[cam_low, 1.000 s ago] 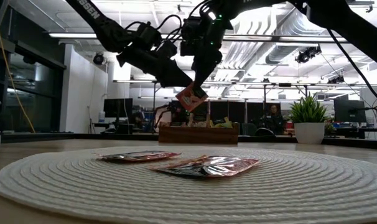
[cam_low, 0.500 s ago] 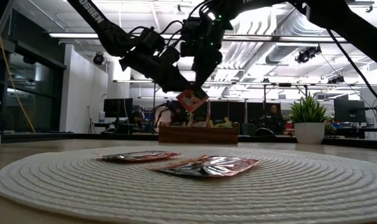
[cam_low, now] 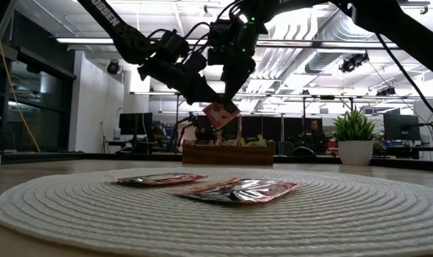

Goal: Pick & Place Tea
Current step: Put the orange tea bag into the left section of the wooden organizer

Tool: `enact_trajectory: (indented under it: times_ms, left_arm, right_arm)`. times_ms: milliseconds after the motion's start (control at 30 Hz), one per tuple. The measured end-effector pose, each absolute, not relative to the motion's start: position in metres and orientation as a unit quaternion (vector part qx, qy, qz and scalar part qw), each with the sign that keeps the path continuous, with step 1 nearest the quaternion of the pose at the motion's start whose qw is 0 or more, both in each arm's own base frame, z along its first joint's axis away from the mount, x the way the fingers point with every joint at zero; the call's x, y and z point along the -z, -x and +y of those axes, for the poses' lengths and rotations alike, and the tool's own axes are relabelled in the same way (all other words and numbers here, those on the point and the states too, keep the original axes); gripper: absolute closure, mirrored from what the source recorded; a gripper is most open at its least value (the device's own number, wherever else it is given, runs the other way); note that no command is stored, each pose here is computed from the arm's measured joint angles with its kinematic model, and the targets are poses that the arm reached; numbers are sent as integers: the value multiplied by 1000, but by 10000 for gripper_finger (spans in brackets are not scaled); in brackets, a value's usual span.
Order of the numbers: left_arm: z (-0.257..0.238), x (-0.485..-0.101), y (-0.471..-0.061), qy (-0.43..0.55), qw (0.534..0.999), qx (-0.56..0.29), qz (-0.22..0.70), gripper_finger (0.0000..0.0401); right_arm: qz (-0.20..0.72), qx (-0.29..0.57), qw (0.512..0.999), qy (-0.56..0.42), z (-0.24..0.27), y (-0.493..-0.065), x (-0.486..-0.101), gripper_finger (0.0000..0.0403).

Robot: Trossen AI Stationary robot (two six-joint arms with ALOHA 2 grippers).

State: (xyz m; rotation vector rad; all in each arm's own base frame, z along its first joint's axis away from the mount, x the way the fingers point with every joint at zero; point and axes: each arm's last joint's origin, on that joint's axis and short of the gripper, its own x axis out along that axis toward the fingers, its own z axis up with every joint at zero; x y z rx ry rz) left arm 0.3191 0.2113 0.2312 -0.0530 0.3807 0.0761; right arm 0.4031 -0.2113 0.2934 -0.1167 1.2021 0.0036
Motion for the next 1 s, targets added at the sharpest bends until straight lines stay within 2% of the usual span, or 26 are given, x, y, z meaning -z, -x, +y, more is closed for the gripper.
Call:
enact_trajectory:
  times_ms: [300, 533, 767, 1000]
  left_arm:
    - [215, -233, -318, 25, 981, -58, 185, 401]
    - [236, -242, -306, 32, 985, -89, 146, 401]
    - [264, -236, -280, 65, 979, -123, 151, 401]
    - [266, -242, -279, 50, 988, -85, 118, 401]
  right_arm:
    - [560, 40, 828, 19, -222, -394, -301, 402]
    - [531, 114, 839, -39, -244, -364, -328, 402]
    - [530, 218, 816, -69, -254, -328, -357, 402]
    - [477, 187, 855, -78, -249, -326, -374, 402]
